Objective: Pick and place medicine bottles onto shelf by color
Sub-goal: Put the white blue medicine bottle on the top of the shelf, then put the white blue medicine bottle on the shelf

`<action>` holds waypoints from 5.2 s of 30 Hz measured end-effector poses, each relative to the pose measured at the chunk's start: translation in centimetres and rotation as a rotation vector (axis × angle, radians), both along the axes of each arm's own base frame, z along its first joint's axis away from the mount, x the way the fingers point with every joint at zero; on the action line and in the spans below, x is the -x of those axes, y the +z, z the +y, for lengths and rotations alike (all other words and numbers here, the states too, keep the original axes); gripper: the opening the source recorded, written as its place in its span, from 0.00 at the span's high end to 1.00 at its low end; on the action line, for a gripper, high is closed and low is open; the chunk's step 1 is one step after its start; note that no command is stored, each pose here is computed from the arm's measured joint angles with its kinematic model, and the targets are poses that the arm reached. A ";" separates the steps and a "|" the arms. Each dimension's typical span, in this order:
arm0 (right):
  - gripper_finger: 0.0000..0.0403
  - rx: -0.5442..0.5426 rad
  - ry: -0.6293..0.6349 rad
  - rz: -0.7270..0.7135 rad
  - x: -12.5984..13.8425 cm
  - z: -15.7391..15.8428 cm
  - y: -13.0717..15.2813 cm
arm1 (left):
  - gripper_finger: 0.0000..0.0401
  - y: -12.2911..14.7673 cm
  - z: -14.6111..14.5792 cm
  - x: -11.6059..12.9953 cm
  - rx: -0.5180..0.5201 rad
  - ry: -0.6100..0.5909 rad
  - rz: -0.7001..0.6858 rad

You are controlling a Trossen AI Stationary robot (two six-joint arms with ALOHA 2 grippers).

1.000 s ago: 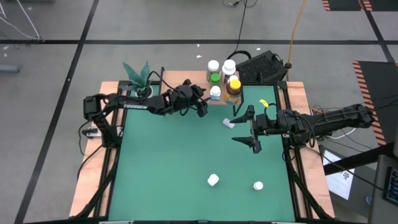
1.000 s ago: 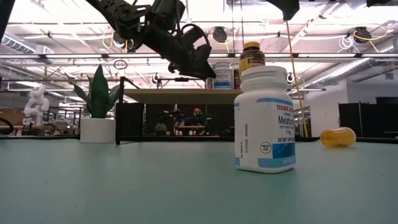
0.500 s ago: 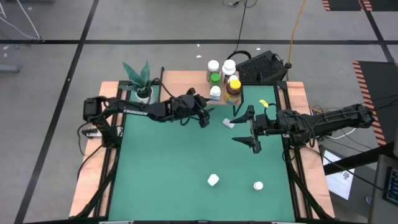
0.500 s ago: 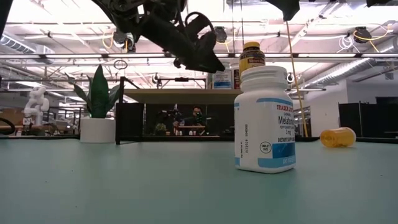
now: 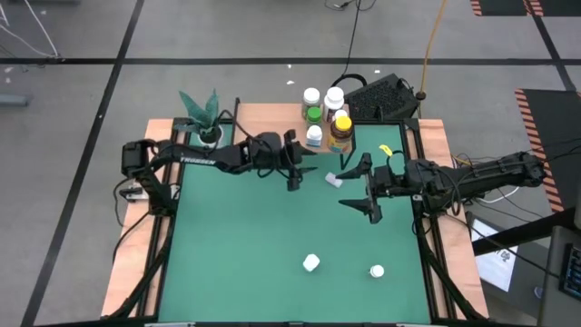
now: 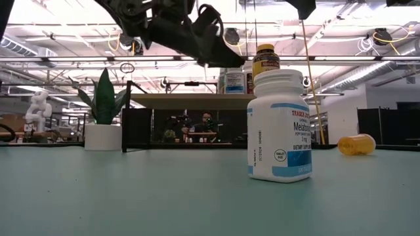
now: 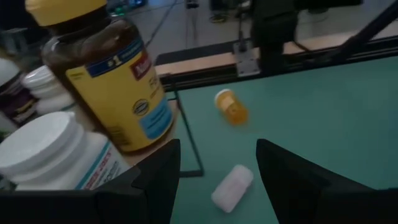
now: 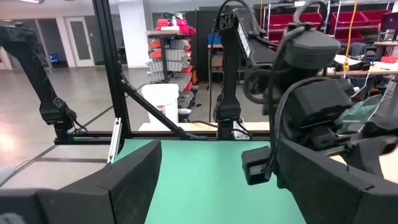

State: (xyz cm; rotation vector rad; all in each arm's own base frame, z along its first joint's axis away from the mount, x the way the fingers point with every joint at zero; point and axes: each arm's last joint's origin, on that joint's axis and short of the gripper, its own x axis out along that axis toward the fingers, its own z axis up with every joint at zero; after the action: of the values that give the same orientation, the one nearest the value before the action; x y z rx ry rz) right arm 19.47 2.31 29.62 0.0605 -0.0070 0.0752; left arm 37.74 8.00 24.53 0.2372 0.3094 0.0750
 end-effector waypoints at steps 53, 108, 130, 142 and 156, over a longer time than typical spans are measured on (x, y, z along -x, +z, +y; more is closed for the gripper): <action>0.22 0.016 0.001 0.037 0.0 0.0 -0.4 | 0.47 -0.9 2.0 -0.4 0.119 0.004 -0.059; 0.22 -0.100 0.279 0.051 2.2 7.0 -0.3 | 0.45 -7.6 -31.5 -3.5 0.282 0.345 0.187; 0.22 -0.099 0.265 0.051 2.3 7.0 -0.3 | 0.38 -7.4 -31.7 -3.7 0.327 0.281 0.212; 0.22 -0.098 0.265 0.055 2.3 7.0 -0.3 | 0.30 -6.2 -31.6 -3.2 0.326 0.291 0.208; 0.22 -0.110 0.266 0.056 2.3 7.1 -0.3 | 0.21 -7.6 -30.8 -3.1 0.454 0.376 0.295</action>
State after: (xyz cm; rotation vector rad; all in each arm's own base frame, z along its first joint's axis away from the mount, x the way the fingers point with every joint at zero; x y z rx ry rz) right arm 17.19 9.37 29.29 0.1731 0.0533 0.3395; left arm 40.80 -22.80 16.92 -0.2671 0.6513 0.3388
